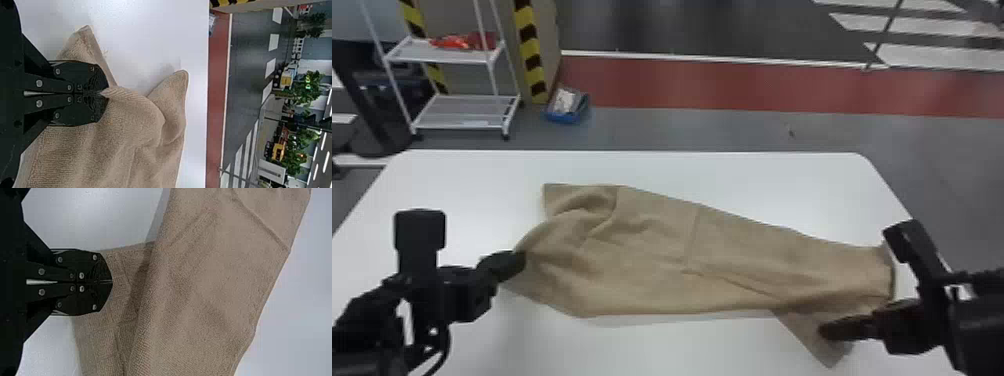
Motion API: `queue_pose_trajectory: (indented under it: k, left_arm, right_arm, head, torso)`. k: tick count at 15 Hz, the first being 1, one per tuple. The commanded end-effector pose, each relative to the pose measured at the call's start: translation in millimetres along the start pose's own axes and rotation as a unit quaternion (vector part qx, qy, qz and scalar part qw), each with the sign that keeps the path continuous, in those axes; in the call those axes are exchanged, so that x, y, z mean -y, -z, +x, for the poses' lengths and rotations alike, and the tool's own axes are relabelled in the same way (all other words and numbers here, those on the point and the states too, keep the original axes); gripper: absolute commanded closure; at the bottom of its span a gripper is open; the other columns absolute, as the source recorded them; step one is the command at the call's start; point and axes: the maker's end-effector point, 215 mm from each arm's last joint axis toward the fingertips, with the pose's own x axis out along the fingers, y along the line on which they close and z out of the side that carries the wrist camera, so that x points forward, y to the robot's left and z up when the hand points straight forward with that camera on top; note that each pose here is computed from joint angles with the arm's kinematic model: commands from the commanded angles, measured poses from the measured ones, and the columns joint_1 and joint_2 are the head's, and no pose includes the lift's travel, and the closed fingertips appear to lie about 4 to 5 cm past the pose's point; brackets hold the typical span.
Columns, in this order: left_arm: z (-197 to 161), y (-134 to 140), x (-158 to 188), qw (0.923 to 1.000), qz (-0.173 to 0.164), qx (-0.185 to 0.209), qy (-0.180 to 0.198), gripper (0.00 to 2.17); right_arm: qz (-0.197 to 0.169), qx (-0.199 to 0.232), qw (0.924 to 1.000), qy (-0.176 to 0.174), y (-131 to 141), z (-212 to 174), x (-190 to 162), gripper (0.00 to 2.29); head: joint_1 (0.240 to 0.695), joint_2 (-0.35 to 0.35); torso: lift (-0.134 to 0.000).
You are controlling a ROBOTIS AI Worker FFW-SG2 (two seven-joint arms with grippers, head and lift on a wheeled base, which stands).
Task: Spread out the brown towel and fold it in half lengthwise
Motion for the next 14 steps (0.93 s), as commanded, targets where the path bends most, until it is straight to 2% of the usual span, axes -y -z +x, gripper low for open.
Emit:
queue_pose_trajectory:
  k: [1, 2, 4, 5, 11, 13, 14]
  left_arm:
    - [0, 0, 0, 1.0, -0.001, 0.001, 0.0, 2.14]
    - [0, -1, 0, 1.0, -0.001, 0.002, 0.0, 2.14]
    - [0, 0, 0, 1.0, -0.002, 0.0, 0.001, 2.14]
    - [0, 1, 0, 1.0, -0.003, 0.0, 0.001, 2.14]
    - [-1, 2, 0, 1.0, -0.003, -0.001, 0.0, 2.14]
    - [-1, 3, 1, 1.0, -0.003, -0.002, 0.001, 2.14]
    - [-1, 3, 1, 1.0, -0.003, -0.002, 0.002, 2.14]
  right_arm:
    - [0.002, 0.004, 1.0, 0.0, -3, -1, 4, 1.53]
    - [0.005, 0.007, 1.0, -0.005, -3, -2, 3, 1.33]
    - [0.002, 0.011, 0.9997, -0.022, -6, -3, -8, 0.4]
    - [-0.001, 0.01, 0.9996, -0.025, -5, -3, -12, 0.33]
    - [-0.009, 0.0, 0.9996, -0.026, -2, 2, -18, 0.32]
    - [-0.014, -0.005, 0.9997, -0.019, -1, 3, -16, 0.72]
    - [-0.015, -0.007, 0.9997, -0.018, 0, 4, -16, 1.07]
  head:
    - [0.695, -0.094]
    - [0.695, -0.096]
    - [0.695, -0.098]
    - [0.695, -0.091]
    - [0.695, -0.071]
    - [0.695, -0.07]
    - [0.695, -0.07]
  torso:
    - [-0.124]
    - [-0.124]
    - [-0.124]
    - [-0.124]
    - [-0.124]
    - [-0.124]
    - [-0.124]
